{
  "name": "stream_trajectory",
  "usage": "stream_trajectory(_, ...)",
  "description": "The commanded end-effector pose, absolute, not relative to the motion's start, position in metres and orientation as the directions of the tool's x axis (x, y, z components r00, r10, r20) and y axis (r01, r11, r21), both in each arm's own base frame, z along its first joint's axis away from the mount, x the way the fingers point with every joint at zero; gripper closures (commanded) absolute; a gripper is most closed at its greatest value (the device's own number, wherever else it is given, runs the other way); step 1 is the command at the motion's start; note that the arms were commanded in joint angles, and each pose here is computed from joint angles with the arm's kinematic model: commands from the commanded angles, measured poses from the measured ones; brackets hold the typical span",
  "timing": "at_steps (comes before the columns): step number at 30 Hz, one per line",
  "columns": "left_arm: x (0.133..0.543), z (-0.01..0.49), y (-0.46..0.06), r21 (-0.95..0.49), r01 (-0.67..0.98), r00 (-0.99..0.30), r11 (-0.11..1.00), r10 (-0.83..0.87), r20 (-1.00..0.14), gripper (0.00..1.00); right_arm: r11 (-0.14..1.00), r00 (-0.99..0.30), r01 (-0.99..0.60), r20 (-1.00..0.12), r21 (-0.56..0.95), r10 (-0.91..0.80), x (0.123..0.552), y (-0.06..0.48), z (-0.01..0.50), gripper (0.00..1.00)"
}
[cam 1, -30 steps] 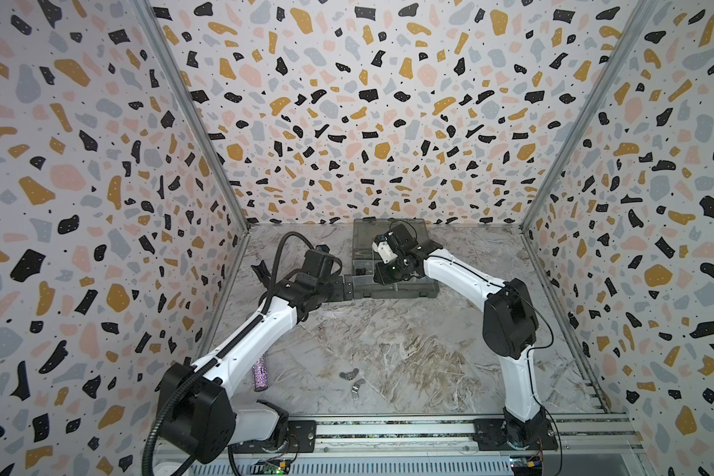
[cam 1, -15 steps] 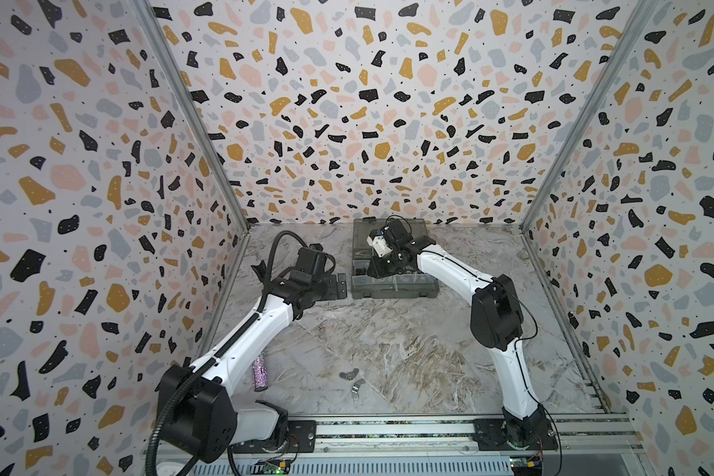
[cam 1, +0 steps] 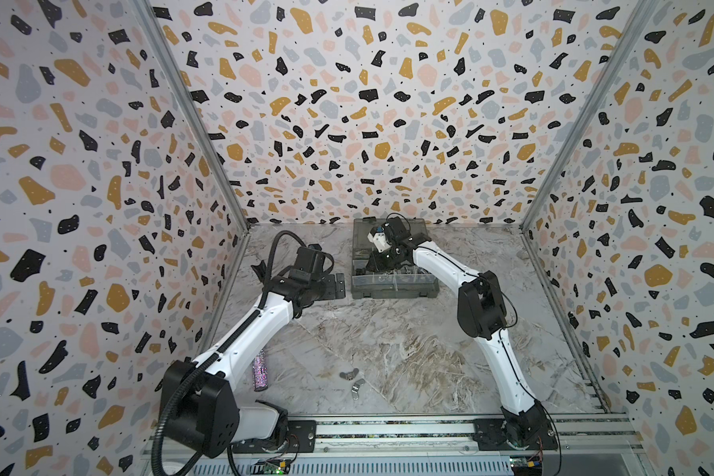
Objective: Sort the screws and nuts into containers
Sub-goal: Place the screw into the container.
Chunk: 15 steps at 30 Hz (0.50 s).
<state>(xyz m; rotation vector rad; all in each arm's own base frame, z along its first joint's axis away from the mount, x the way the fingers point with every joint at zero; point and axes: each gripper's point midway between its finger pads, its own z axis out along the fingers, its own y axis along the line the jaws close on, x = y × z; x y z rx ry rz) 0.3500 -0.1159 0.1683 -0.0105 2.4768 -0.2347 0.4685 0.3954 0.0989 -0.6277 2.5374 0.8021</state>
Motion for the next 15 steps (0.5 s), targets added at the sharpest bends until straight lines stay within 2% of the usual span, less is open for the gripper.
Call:
stream_trajectory(1, 0.354, 0.167, -0.12, -0.179, 0.073, -0.799, 0.981, -0.05, -0.6, 0.0, 0.704, -0.801, -0.548, -0.524, 0.451, -0.288, 0.466, 0.403, 0.123, 0.63)
stream_trajectory(3, 0.355, 0.167, -0.12, -0.18, 0.072, -0.799, 0.981, -0.051, -0.6, 0.0, 0.702, -0.796, -0.554, -0.531, 0.447, -0.29, 0.467, 0.404, 0.124, 0.58)
stream_trajectory(5, 0.355, 0.167, -0.119, -0.176, 0.072, -0.797, 0.982, -0.05, -0.602, 0.0, 0.699, -0.792, -0.559, -0.537, 0.446, -0.291, 0.467, 0.404, 0.127, 0.49)
stream_trajectory(11, 0.353, 0.167, -0.12, -0.187, 0.076, -0.801, 0.98, -0.052, -0.596, 0.0, 0.69, -0.767, -0.583, -0.573, 0.429, -0.291, 0.461, 0.397, 0.157, 0.46)
stream_trajectory(15, 0.346, 0.165, -0.119, -0.201, 0.077, -0.801, 0.976, -0.059, -0.596, 0.0, 0.695, -0.749, -0.591, -0.599, 0.409, -0.284, 0.44, 0.381, 0.181, 0.26)
